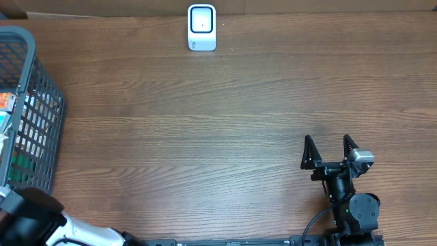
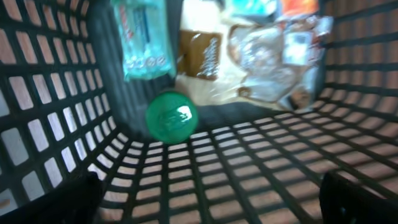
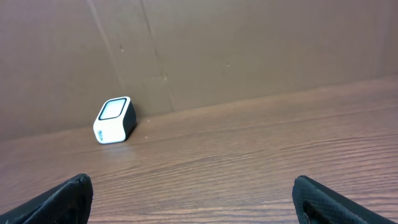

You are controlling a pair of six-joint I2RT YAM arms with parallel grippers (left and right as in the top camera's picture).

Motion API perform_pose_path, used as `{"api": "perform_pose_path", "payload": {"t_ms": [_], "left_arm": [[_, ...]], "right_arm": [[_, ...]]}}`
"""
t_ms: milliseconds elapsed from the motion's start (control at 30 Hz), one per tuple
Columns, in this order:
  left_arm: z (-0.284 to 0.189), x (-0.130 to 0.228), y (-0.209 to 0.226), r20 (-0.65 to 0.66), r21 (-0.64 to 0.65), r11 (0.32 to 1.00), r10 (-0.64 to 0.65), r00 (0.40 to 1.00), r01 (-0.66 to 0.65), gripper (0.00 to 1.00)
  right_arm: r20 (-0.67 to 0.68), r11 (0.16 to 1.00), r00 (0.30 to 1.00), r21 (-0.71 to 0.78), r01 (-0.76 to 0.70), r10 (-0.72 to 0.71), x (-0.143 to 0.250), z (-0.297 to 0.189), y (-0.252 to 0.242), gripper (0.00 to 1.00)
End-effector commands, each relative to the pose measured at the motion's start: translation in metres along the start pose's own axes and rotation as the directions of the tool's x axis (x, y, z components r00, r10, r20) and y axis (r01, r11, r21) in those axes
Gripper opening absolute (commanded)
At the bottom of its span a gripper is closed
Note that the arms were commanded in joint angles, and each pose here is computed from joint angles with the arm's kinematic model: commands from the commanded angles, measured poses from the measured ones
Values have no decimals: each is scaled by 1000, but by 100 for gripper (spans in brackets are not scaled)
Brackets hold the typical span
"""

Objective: Scan the item barcode
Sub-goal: 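Reach the left gripper into the grey basket toward the green-lidded jar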

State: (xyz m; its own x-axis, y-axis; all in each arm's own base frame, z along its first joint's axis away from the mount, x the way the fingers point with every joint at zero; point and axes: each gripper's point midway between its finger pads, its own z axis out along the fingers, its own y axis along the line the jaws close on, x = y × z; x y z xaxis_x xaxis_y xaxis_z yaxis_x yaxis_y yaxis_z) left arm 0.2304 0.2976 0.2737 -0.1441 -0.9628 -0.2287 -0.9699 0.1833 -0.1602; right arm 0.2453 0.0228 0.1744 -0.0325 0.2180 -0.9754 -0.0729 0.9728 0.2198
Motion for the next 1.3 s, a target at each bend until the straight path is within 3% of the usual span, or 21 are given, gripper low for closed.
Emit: {"api": "perform_pose_path", "payload": {"t_ms": [0,433,867,1267], "left_arm": [[38,-2,11,-93,-97,994,36,995,-45,100],[109,27,34,-278,-182,970,106,955,-160,94],[140,36,50,-304,-237,953,114,946,-191,92],[165,44,38,-296,-215,948,166,941,-235,88]], "right_arm": [[3,1000,1000,3,4,-4,2,0,-1,100],[3,1000,1000,3,4,-4,2,0,-1,100],[3,1000,1000,3,4,-4,2,0,-1,100],[3,1000,1000,4,4,-4,2,0,-1,100]]}}
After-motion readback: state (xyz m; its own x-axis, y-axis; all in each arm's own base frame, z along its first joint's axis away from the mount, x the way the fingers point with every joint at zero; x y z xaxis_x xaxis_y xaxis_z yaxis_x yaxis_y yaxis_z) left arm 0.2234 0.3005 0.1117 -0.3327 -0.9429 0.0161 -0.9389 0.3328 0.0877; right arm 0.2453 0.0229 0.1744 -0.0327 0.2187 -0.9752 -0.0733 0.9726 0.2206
